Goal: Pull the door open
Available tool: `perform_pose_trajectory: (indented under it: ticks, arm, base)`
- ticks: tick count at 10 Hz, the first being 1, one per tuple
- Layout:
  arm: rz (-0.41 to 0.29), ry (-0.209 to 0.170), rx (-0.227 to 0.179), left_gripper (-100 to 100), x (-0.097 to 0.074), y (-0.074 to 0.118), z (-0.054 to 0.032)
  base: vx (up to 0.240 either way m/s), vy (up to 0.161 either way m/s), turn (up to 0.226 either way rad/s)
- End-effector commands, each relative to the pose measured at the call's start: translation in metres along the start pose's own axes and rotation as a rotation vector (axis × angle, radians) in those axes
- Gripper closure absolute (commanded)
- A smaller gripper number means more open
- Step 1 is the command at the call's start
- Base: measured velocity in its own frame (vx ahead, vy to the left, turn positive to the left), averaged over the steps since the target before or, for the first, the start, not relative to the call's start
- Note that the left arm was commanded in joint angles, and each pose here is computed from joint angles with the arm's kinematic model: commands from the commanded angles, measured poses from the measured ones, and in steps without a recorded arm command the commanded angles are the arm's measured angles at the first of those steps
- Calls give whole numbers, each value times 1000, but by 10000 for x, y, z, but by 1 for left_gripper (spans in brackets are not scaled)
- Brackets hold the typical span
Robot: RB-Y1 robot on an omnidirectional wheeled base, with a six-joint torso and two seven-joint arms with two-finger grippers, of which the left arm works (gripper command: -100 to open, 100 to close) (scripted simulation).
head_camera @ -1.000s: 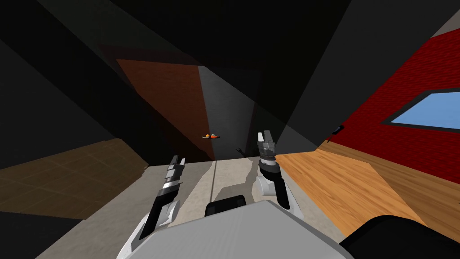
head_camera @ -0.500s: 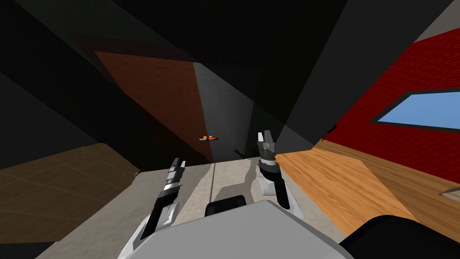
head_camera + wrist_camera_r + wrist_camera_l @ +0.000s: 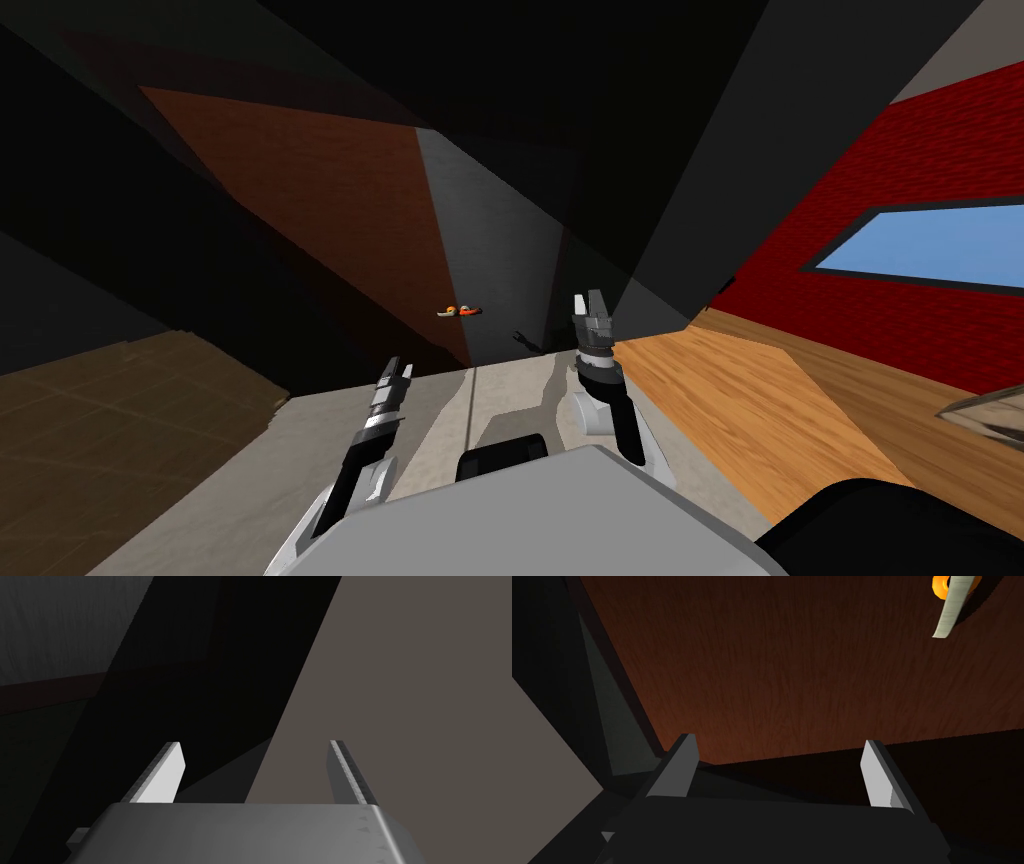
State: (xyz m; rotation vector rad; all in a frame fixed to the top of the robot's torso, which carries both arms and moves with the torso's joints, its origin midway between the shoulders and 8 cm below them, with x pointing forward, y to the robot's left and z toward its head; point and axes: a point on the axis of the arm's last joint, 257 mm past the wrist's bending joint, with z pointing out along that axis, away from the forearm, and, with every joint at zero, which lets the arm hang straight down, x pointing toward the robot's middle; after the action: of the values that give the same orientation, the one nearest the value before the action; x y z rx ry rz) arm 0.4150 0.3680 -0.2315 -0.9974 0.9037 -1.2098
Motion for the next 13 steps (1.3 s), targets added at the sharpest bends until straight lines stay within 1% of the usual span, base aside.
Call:
perform_pose_trajectory:
  ticks: [1,7,13]
  arm:
    - [-2,-3,-20,-100,-49,106,-33]
    - [-8,-14,-89,-100,-206,459,-170]
    - [-11,-30,-153,-100,-369,760,-321]
  base:
    - [96,14,-64]
    - [99,26,-73]
    - [93,20,-68]
